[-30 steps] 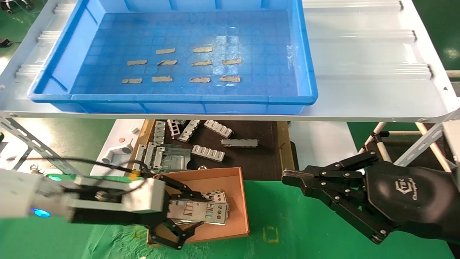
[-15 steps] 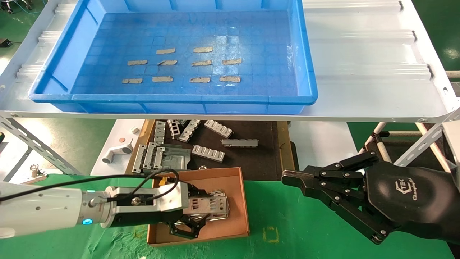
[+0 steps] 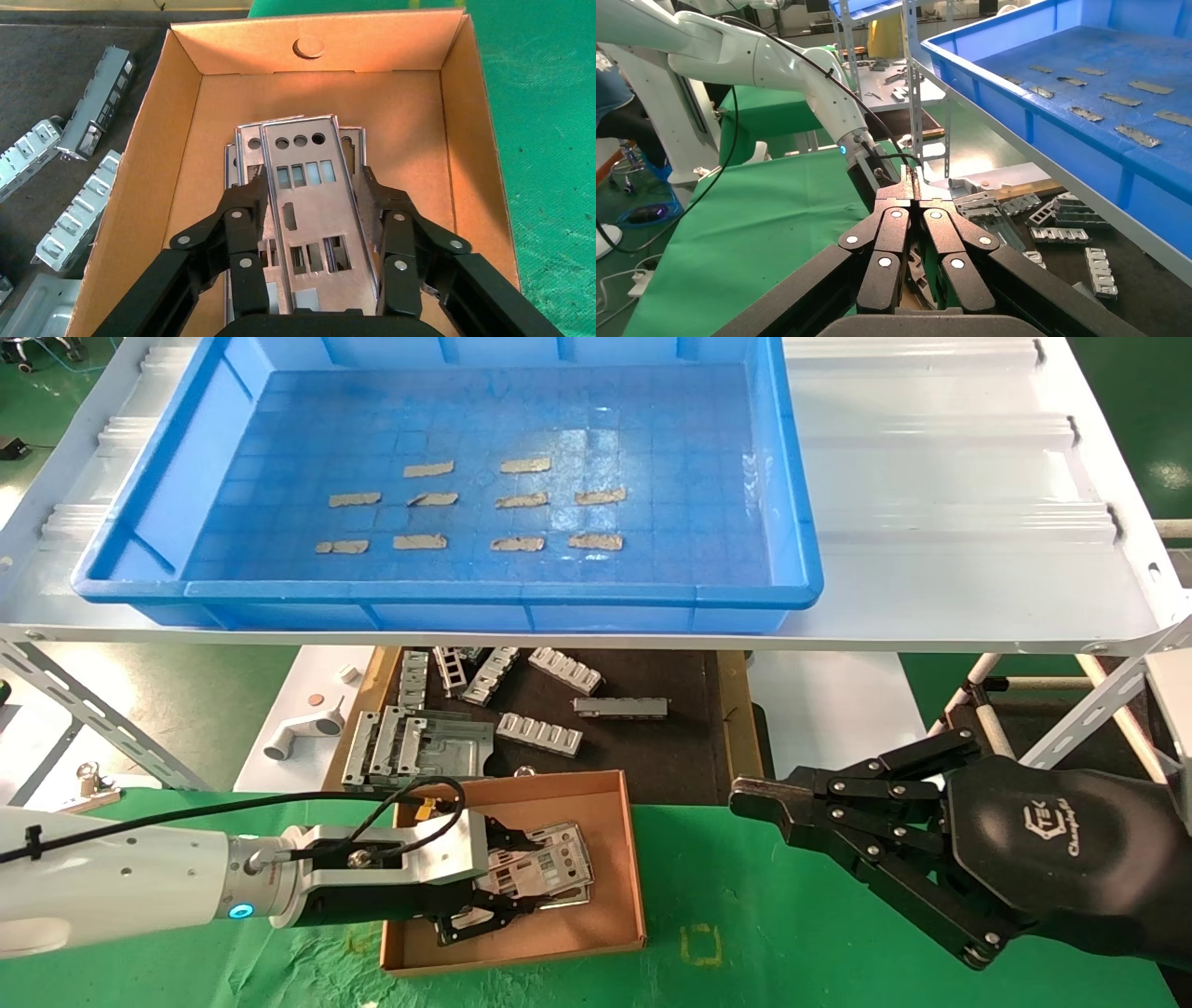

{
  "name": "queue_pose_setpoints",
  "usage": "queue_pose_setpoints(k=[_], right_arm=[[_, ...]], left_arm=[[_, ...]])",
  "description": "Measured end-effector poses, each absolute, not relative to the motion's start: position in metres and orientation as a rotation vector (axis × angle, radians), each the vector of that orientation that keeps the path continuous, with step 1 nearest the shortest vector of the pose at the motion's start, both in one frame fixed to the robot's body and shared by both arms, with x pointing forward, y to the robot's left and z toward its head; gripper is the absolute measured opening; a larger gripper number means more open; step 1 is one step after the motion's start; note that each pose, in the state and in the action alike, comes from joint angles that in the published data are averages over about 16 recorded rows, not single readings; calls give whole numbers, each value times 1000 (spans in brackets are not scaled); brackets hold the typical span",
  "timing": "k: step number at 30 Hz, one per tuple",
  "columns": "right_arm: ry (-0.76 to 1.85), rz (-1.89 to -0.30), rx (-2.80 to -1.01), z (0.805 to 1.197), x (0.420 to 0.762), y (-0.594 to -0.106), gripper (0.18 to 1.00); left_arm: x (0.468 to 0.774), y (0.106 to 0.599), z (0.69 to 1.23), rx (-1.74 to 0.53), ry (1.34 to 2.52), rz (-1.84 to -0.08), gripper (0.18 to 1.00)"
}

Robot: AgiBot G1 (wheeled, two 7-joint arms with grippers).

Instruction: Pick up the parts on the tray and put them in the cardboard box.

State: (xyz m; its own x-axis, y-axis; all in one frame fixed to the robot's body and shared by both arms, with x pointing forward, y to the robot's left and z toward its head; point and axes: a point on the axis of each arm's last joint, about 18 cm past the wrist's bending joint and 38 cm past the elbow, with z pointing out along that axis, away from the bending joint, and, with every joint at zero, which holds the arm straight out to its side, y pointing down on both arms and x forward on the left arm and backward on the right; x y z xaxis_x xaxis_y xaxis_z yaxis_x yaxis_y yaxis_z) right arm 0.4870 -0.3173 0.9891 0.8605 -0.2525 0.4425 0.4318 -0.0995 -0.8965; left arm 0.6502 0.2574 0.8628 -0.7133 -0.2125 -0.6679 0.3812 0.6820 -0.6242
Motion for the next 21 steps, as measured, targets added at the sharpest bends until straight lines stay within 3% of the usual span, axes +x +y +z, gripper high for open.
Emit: queue_pose_setpoints(k=[11, 21], right_arm=[[-145, -578, -1570, 989, 487, -317, 191], [-145, -578, -1570, 989, 487, -317, 198]], left_arm=[[642, 265, 884, 124, 2101, -1104, 631], [622, 269, 904, 103, 2073, -1254, 834]])
